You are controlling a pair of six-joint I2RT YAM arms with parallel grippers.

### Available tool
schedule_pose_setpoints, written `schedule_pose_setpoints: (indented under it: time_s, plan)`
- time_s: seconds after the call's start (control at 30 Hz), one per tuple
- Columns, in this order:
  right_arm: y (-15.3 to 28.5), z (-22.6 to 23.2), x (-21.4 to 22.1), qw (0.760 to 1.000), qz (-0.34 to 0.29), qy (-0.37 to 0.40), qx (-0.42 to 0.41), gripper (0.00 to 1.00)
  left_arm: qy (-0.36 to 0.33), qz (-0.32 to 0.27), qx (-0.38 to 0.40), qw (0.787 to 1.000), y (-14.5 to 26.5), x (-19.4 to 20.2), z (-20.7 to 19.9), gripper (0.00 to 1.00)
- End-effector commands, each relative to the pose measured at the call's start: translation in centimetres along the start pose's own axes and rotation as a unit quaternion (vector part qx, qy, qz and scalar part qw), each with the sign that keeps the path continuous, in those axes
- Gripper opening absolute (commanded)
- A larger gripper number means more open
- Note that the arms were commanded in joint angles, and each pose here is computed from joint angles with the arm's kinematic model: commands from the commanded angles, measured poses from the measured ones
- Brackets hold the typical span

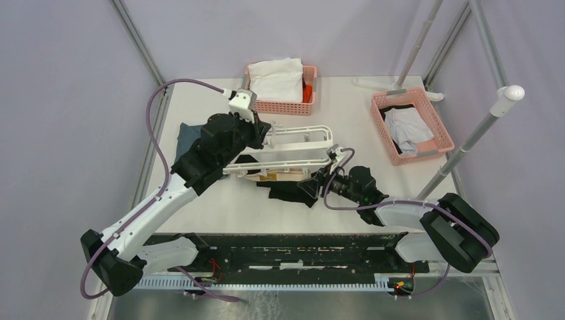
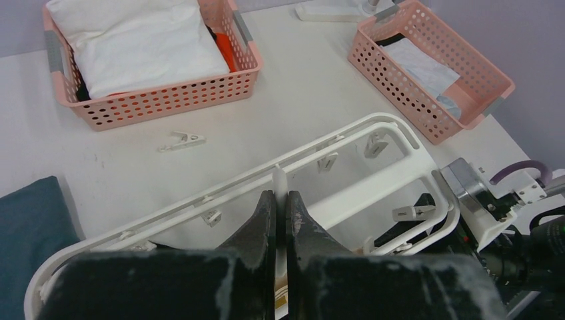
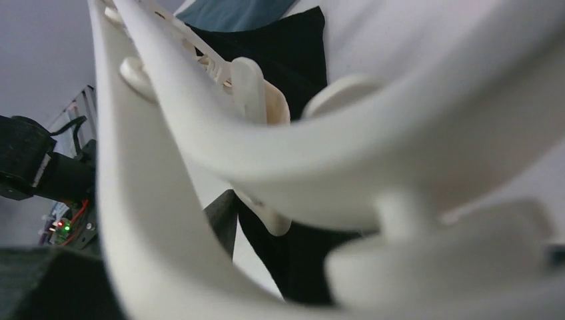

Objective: Clip the underwear to the hanger
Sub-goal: Place the hanger at the center of the board.

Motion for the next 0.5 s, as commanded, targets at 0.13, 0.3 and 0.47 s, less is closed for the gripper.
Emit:
schedule_pose_setpoints:
  time_s: [0.13,0.3,0.47]
  plan:
    - [-0.2,3.4,-4.1,0.992,-0.046,-0.033,-0.114,0.47,0.088,-0.104,0.019,0.990,4.9,-5.7,-2.7,0.03]
    - [1.9,5.2,-2.3,0.989,0.003,-0.049,-0.140,0.49,0.104,-0.082,-0.008,0.991,4.2,-3.1,-2.0,0.03]
    - [4.3,3.8,-0.3,0.998,0.030,-0.041,-0.045,0.58,0.097,-0.061,-0.035,0.993,0.7,0.7,-1.0,0.03]
Point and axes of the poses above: each gripper's point midway between its finger pads, its own y axis back along the fingers, its own z axis along the line the jaws close on, x = y × z, the point moved 8 cm from there along y, back along the fingers, and after that the axes turned 8 degrees about y, right-handed, at the moved point
